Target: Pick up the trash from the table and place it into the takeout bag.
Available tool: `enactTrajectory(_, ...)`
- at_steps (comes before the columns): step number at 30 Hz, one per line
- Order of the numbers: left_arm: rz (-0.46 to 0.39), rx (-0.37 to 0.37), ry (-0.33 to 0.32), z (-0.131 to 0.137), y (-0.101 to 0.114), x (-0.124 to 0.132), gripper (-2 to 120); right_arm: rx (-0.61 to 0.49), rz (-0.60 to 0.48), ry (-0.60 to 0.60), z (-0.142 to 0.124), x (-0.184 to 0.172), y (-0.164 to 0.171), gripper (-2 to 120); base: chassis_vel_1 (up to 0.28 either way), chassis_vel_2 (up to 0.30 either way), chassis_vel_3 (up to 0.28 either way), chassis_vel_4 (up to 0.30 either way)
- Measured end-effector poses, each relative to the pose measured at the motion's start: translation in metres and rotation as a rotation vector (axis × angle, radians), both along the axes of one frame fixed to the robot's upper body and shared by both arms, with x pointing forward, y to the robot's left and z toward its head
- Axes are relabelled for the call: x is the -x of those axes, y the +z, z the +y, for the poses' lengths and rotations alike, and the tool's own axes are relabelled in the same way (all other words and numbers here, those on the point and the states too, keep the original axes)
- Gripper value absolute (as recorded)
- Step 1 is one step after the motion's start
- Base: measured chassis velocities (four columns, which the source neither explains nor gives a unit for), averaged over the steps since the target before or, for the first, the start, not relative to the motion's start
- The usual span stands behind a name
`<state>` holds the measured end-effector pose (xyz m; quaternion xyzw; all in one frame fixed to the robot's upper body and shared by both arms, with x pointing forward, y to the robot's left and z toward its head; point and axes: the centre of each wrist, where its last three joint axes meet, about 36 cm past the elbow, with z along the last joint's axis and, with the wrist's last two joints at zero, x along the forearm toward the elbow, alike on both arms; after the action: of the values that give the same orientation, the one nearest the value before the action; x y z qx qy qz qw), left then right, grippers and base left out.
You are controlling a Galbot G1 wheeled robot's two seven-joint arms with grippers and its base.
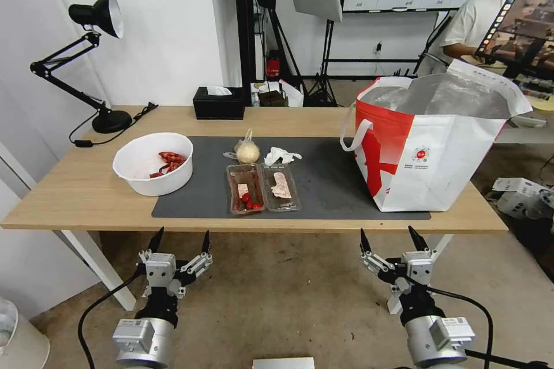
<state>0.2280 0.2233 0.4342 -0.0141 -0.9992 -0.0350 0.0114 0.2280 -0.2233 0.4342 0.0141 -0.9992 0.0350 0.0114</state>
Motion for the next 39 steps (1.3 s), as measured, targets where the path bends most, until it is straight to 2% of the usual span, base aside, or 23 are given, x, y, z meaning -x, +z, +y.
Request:
enactTrajectory(22,-0.001,0.004,0.003,0.000,0.000,-0.001,100,-0.001,0.000,0.004,-0.001,-0.001,0.001,100,0.000,0.000,0.000,0.000)
enactTrajectory(25,-0.005,0.031,0.025,0.003,0.008,-0.010,100,-0.006,0.011,0.028,-0.007,-0.008,0.004,100,0.000,0.000,0.000,0.000)
enactTrajectory(27,-0.012,0.078,0.060,0.007,0.024,-0.026,100,-0.012,0.029,0.071,-0.018,-0.024,0.015,100,0.000,0.000,0.000,0.000)
enactTrajectory(31,-0.010,0.117,0.083,0.011,0.039,-0.039,100,-0.012,0.046,0.107,-0.027,-0.036,0.025,100,0.000,0.000,0.000,0.000)
enactTrajectory(34,0.001,0.162,0.108,0.015,0.062,-0.056,100,-0.004,0.077,0.165,-0.040,-0.055,0.043,100,0.000,0.000,0.000,0.000)
enactTrajectory(39,-0.044,0.211,0.082,0.013,0.064,-0.064,100,0.017,0.117,0.224,-0.052,-0.074,0.065,100,0.000,0.000,0.000,0.000)
